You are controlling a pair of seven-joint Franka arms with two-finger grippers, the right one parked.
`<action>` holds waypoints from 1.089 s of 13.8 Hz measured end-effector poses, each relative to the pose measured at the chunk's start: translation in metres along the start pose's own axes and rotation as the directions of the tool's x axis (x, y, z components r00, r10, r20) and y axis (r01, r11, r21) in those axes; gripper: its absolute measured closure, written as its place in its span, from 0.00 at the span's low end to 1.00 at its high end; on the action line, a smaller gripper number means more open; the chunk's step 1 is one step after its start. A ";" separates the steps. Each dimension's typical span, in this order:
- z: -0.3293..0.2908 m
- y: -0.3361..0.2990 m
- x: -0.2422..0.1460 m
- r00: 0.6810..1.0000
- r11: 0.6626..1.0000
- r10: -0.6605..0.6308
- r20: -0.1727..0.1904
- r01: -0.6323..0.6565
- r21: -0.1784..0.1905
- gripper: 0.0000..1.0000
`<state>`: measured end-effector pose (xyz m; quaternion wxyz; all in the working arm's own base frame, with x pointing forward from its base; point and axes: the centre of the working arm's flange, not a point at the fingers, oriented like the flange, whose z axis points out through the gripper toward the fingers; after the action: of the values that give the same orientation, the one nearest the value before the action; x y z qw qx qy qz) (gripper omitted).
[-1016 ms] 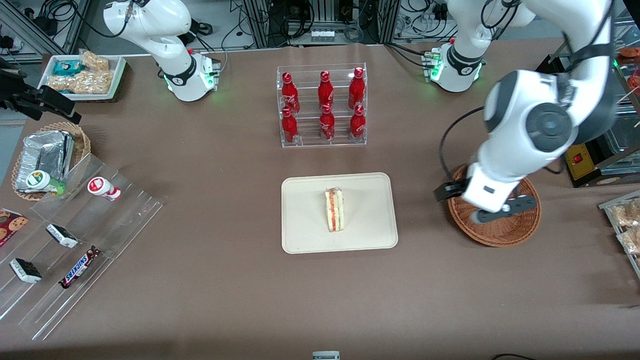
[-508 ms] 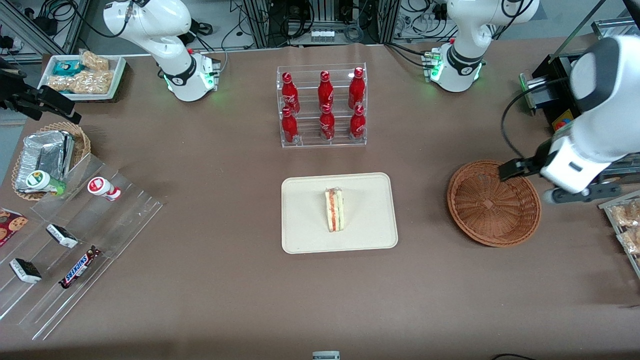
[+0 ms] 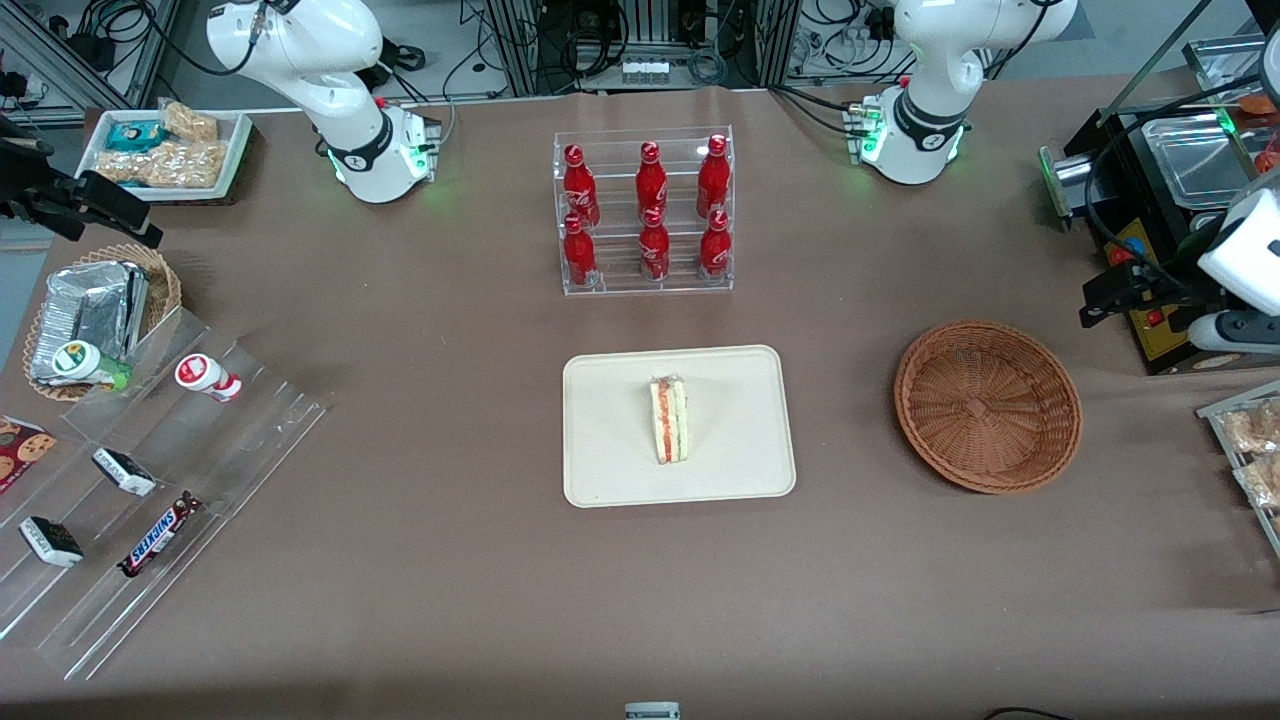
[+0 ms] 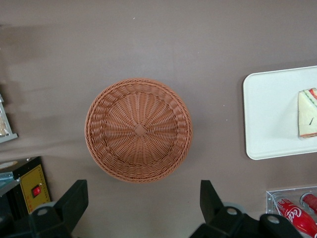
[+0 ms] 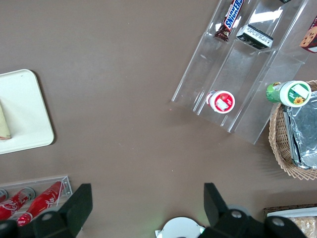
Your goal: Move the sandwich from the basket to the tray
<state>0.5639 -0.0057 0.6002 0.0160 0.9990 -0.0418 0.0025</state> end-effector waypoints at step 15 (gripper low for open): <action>0.011 0.009 0.006 1.000 1.000 0.017 0.016 -0.017 -0.001 0.00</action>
<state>0.5690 -0.0152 0.5895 0.0160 0.9986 -0.0502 -0.0052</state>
